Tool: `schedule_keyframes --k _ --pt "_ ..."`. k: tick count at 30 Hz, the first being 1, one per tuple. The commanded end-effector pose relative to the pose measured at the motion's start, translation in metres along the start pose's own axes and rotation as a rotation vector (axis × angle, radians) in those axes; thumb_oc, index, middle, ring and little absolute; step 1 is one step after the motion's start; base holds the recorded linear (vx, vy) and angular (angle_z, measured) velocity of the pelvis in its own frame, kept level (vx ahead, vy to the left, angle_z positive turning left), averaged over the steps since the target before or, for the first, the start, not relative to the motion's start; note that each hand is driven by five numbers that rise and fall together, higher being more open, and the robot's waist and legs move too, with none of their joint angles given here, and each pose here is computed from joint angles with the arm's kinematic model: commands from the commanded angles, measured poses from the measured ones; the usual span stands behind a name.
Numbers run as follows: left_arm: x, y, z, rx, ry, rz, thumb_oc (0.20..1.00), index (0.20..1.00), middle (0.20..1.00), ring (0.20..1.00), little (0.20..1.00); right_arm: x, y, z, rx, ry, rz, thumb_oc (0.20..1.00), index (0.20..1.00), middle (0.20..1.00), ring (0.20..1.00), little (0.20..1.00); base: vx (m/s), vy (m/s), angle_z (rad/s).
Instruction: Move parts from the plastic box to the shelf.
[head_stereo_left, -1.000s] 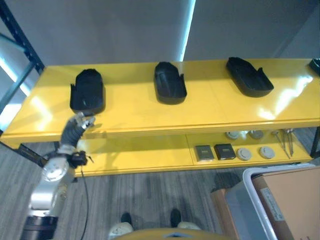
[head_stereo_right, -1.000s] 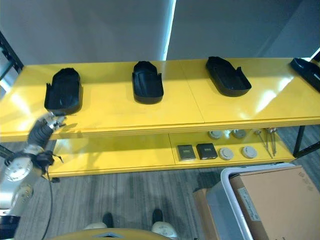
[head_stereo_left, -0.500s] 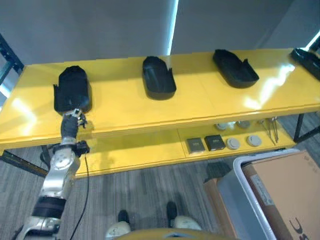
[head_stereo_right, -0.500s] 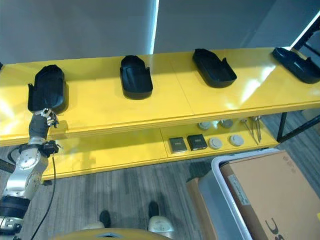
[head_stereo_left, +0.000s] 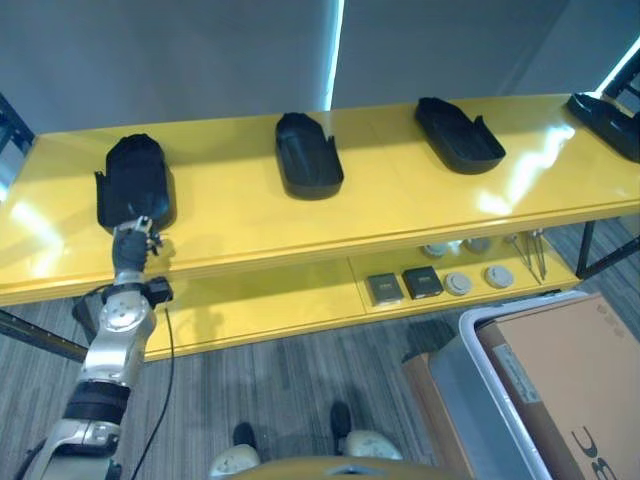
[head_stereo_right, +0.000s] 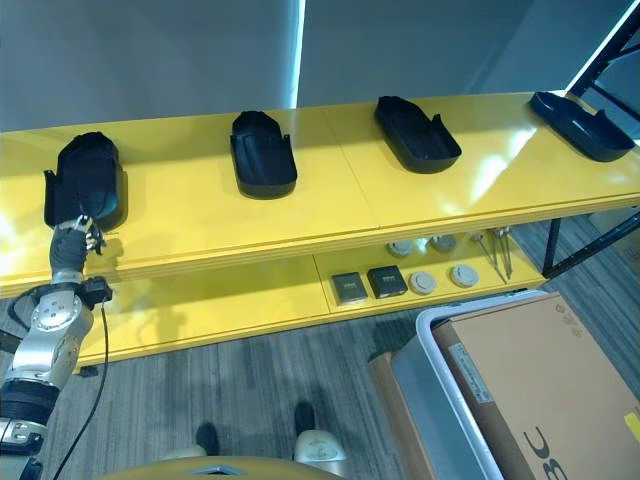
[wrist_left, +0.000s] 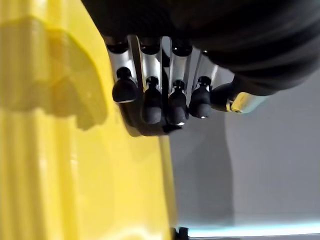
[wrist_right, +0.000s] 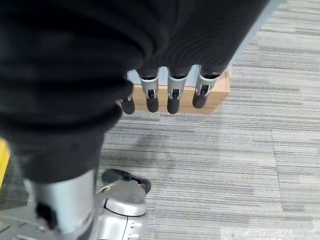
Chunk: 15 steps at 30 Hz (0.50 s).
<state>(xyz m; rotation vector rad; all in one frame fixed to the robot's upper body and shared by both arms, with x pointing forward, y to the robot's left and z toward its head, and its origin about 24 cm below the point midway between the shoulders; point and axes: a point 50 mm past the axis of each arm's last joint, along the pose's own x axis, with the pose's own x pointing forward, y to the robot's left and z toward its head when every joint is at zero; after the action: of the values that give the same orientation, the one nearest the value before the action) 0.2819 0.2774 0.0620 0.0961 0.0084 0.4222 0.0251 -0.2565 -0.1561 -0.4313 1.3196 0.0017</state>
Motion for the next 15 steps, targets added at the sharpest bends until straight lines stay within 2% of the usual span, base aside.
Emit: schedule_keyframes --k 1,8,15 --pt "0.022 0.010 0.033 0.054 -0.146 0.078 0.200 0.200 0.200 0.200 0.200 0.001 -0.014 0.003 -0.077 0.003 -0.017 1.000 1.000 1.000 1.000 1.000 0.00 0.000 0.00" --pt "0.043 0.032 0.047 0.095 -0.167 0.152 0.200 0.200 0.200 0.200 0.200 0.002 -0.017 0.007 -0.106 -0.012 0.005 1.000 1.000 1.000 1.000 1.000 0.00 -0.001 0.00" --pt "0.052 0.037 0.067 0.114 -0.216 0.153 0.200 0.200 0.200 0.200 0.200 0.001 -0.020 0.005 -0.120 -0.003 0.007 1.000 1.000 1.000 1.000 1.000 0.00 0.000 0.00"
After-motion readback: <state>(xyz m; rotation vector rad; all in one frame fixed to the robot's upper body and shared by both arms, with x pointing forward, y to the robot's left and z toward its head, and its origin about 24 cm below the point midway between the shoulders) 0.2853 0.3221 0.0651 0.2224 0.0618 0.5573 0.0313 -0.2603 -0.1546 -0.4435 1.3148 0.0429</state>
